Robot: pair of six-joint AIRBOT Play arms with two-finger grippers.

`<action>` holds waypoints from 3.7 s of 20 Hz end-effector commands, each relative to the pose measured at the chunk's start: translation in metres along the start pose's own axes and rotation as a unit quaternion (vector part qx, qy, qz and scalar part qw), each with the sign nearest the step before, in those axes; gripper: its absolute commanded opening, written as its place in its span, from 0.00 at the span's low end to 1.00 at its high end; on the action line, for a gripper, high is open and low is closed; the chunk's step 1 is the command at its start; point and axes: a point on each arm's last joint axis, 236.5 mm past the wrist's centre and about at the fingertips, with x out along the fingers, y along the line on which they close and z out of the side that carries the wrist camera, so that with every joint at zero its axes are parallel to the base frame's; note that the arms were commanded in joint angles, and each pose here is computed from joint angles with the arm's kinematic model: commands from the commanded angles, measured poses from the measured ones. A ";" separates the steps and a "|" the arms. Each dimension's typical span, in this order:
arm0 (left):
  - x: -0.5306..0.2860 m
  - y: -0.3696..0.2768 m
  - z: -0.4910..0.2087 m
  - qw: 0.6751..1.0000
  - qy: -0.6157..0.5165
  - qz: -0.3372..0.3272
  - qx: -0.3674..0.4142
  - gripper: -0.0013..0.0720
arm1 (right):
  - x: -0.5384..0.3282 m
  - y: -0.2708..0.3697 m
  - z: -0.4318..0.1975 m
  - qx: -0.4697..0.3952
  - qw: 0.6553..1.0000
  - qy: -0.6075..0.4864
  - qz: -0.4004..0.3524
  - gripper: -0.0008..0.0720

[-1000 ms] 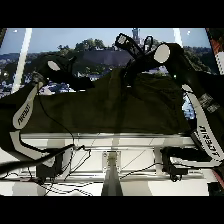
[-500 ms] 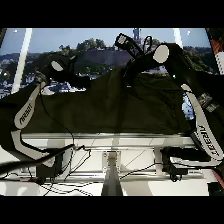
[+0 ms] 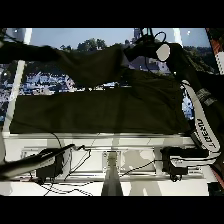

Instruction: Fold the clothes and pants, and hang the long-sleeved shirts on hangers.

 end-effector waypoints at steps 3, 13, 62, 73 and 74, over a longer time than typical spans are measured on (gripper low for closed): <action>-0.132 -0.037 0.043 0.982 -0.168 0.070 0.057 0.04 | -0.011 -0.052 -0.034 0.099 0.993 0.050 -0.028 0.96; -0.125 0.104 0.066 0.945 -0.182 0.270 0.013 0.04 | -0.114 -0.157 -0.195 0.201 0.929 0.305 -0.057 0.74; 0.053 0.291 0.035 0.938 -0.148 0.277 -0.144 0.07 | -0.092 -0.232 -0.263 0.388 0.906 0.164 -0.040 0.06; -0.008 0.344 -0.089 0.917 0.014 0.276 -0.290 0.95 | -0.092 -0.233 -0.262 0.388 0.906 0.162 -0.042 0.06; -0.016 0.349 -0.109 0.909 0.035 0.271 -0.314 0.95 | -0.092 -0.235 -0.262 0.388 0.907 0.161 -0.044 0.06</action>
